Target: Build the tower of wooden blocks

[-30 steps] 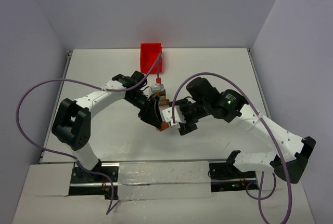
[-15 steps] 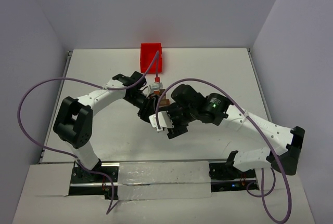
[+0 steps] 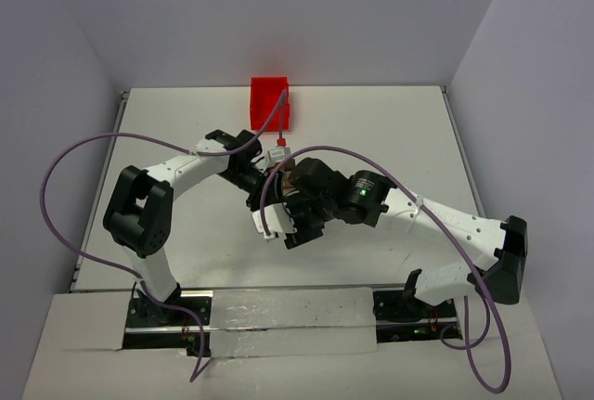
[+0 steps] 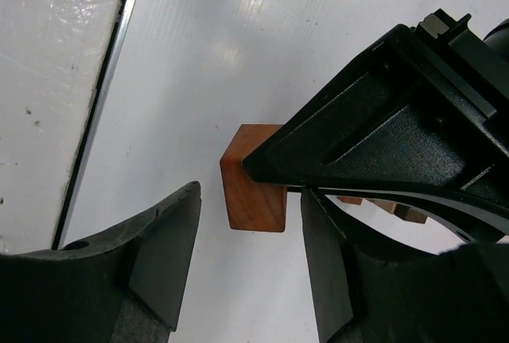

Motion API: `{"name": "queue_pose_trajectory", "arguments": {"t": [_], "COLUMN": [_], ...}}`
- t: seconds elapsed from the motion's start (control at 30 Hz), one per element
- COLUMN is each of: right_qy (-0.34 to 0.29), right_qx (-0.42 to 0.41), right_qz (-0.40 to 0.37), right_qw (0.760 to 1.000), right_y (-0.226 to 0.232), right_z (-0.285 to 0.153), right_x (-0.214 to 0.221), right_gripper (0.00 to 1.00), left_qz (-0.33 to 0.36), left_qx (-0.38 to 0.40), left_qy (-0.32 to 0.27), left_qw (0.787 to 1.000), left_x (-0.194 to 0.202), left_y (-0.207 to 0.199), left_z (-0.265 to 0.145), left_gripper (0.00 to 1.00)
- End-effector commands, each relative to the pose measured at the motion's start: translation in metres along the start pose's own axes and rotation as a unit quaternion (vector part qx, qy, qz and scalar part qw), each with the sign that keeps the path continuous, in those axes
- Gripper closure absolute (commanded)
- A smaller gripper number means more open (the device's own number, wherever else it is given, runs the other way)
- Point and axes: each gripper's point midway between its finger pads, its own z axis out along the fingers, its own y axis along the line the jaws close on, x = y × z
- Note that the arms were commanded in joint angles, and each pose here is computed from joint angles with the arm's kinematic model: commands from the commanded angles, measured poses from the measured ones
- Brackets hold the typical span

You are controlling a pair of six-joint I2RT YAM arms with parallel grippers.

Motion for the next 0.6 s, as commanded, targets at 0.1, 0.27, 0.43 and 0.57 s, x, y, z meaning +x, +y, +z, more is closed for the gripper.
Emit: {"name": "queue_pose_trajectory", "arguments": {"t": [0.1,0.27,0.43,0.57], "right_qy": [-0.013,-0.009,-0.003,-0.004], "right_qx": [0.029,0.029,0.022,0.014], "right_qz": [-0.003,0.0,0.005,0.01], "right_qw": [0.999,1.0,1.0,1.0], "right_y": [-0.0147,-0.0142,-0.0112,-0.0067], "right_z": [0.0013,0.0037,0.0069,0.006], "right_x": [-0.011,-0.0084,-0.0047,-0.0043], "right_gripper": [0.45,0.46,0.46,0.46], "left_qz": [0.031,0.031,0.035,0.038], "left_qx": [0.027,0.031,0.033,0.034], "left_qy": [-0.03,-0.036,-0.04,-0.043], "left_qw": [0.999,0.998,0.998,0.998], "left_x": [-0.0176,-0.0204,-0.0213,-0.0197], "left_y": [-0.0122,-0.0147,-0.0156,-0.0168], "left_z": [-0.001,-0.0015,-0.0023,-0.0028], "left_gripper": [0.89,0.89,0.89,0.88]}}
